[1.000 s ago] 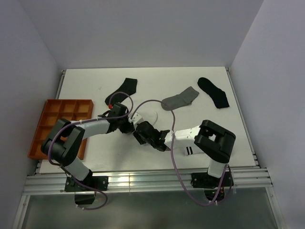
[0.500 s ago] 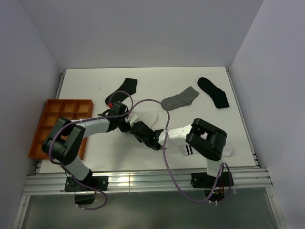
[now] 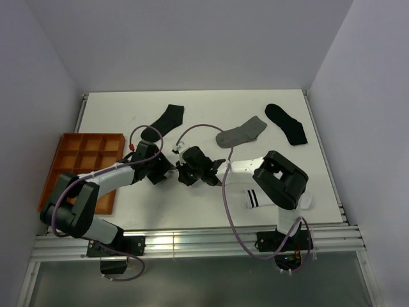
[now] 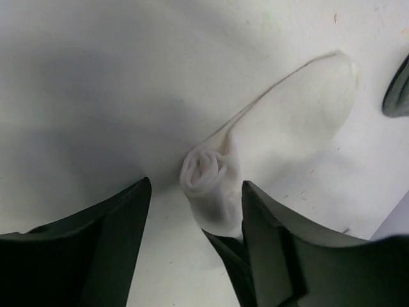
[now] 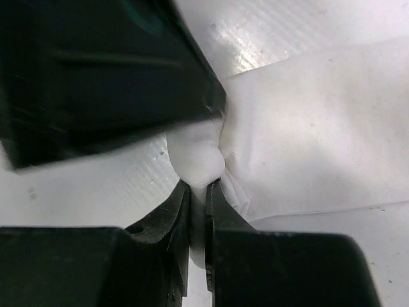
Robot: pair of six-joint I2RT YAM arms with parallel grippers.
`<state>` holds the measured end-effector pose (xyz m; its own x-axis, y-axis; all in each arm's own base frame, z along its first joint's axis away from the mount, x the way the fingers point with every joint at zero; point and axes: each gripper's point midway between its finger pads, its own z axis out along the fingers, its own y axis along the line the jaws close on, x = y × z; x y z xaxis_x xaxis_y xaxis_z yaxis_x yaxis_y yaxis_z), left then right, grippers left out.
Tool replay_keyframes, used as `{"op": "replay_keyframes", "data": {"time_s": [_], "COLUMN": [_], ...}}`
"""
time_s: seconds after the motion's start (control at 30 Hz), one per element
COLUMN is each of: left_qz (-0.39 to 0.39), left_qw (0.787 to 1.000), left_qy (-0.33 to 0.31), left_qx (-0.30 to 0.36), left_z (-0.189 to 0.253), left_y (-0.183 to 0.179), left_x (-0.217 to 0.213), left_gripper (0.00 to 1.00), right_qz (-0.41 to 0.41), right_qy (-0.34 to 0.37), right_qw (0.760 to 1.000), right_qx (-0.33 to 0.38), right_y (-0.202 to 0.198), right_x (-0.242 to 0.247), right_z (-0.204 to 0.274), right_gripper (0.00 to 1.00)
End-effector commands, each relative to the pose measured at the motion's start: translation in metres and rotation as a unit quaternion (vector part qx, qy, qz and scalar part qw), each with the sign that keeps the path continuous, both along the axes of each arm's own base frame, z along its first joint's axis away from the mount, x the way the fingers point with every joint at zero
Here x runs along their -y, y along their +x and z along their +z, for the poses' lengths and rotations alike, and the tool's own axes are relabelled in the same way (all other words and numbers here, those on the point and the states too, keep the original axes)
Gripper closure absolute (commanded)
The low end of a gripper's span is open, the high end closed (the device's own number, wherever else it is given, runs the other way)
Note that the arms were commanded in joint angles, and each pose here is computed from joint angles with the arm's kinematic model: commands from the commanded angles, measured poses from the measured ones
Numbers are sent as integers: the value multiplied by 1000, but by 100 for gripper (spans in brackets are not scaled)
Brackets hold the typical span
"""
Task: Roll the socks
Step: Roll the sock at the center of the board.
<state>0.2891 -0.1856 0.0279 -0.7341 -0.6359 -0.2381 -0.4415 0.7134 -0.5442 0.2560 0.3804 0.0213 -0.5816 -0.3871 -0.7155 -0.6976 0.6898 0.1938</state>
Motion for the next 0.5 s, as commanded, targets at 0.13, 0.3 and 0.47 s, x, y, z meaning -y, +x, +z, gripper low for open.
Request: {"op": "replay_keyframes", "data": {"time_s": [0.13,0.3,0.47], "left_qz": [67,63,60], "left_qw": [994,997,998], "left_qy": [57,28,5], "left_qx": [-64,-46,-34], "left_z": [-34,-32,-31], "left_y": [-44,-54,-62], "left_x": [-51,-48,-43], "left_gripper": [30,30,33], "right_qz": [51,37,3], "right_qy": [5,62,82], "right_qw": [971,950,930], "right_qx": [-233,-305,-358], "right_y": [-54,-46,-37], "right_x": [12,7,9], "right_z": [-31,-21,-22], "right_gripper": [100,100,100]}}
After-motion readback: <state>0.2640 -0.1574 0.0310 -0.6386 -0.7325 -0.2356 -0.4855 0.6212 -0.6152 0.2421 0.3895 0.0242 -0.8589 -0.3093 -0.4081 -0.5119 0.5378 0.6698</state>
